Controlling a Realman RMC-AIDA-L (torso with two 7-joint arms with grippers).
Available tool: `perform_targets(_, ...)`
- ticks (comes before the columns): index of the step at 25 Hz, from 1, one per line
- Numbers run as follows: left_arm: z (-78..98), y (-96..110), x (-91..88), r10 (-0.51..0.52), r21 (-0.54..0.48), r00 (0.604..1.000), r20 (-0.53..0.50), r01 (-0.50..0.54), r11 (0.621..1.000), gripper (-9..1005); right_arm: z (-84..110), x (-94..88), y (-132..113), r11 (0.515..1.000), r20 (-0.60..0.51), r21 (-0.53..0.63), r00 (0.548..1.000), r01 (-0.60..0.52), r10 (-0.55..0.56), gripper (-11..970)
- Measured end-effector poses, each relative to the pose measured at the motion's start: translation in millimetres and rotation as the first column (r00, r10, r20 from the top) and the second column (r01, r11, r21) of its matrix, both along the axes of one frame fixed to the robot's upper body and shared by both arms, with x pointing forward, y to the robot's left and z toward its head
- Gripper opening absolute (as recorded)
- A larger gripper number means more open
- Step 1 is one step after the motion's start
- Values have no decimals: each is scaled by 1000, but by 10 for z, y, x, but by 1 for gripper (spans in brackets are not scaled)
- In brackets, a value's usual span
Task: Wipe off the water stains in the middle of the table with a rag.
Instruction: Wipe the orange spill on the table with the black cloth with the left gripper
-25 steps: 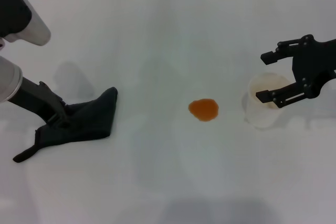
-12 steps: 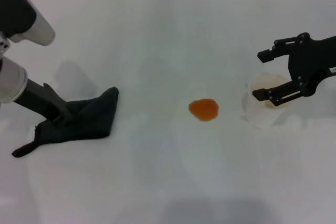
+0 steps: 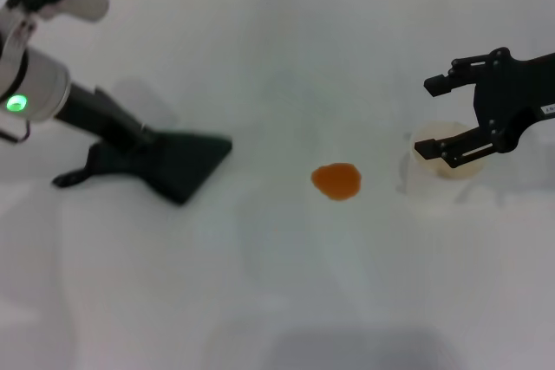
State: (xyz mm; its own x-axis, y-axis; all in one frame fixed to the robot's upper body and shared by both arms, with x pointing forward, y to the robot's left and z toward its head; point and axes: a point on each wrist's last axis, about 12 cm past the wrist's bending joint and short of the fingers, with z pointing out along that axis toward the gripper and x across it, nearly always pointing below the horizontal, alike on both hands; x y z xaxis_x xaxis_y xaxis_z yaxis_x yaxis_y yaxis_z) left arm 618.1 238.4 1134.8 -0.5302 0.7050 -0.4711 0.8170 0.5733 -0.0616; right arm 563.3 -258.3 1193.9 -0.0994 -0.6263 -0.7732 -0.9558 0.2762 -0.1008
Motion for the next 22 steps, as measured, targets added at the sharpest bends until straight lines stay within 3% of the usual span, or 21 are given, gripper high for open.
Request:
perform_targets(5, 103, -199, 156, -10, -15, 999, 52, 10, 1000, 56, 7, 7, 5, 1000, 2, 3, 1000, 0, 0, 869)
perform_targets(10, 133, -513, 241, -96, -40, 994, 44, 98, 994, 56, 22, 18, -23, 1000, 8, 3, 1000, 10, -10, 869)
perform_targets(22, -39, -1015, 26, -315, -52, 949, 0, 315, 948, 56, 37, -10, -176, 999, -10, 0, 999, 43, -43, 868)
